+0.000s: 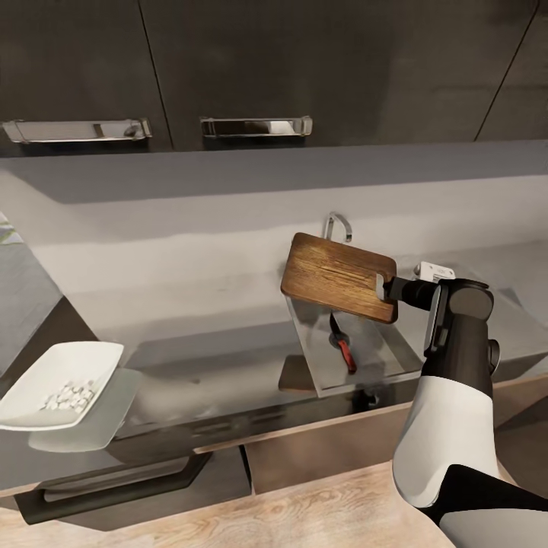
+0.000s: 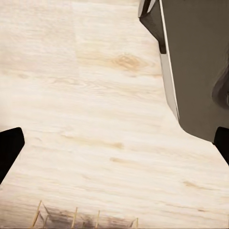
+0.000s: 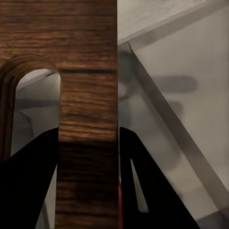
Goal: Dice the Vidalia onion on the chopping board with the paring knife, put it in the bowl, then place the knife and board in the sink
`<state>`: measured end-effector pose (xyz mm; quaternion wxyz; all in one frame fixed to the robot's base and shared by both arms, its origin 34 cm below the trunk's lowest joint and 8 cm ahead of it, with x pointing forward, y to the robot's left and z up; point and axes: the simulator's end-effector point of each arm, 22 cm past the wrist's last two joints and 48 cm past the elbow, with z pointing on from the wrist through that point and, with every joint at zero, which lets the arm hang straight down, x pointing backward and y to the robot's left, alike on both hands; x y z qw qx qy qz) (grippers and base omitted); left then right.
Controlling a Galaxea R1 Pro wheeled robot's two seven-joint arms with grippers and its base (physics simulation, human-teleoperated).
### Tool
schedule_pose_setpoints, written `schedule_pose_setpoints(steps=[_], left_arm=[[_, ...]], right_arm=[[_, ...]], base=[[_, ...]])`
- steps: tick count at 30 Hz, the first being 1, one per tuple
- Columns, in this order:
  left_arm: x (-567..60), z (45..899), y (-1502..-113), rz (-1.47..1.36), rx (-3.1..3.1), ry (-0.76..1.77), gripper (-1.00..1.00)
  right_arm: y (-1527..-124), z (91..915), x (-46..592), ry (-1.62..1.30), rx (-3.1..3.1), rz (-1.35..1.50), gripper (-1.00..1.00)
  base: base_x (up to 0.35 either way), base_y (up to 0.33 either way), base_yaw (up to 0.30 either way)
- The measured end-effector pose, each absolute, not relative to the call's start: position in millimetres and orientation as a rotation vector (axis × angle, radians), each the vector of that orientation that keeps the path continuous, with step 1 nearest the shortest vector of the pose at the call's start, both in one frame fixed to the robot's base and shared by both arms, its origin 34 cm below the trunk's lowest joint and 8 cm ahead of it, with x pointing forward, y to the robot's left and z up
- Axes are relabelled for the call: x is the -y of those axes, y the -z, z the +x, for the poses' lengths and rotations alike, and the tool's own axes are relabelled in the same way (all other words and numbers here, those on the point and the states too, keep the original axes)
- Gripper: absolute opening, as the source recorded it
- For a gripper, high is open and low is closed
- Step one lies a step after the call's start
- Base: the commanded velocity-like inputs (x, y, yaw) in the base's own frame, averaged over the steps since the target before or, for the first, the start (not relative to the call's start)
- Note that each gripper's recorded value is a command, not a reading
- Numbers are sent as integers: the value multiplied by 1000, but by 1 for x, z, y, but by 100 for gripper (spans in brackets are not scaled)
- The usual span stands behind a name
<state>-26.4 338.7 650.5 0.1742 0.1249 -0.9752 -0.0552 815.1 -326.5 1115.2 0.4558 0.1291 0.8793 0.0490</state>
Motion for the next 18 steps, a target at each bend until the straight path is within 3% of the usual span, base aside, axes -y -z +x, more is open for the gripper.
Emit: schedule_pose_setpoints(steps=[7,18], left_arm=[[-342,-26,-651,322,2765,333,100],[-338,-23,-650,320,2773,348,100]], right_arm=[[-1122,814,327,-122,-2158,318,-100],[-1129,813,327,-123,-2149,317,-100]], base=[[0,0,0],[0,0,0]])
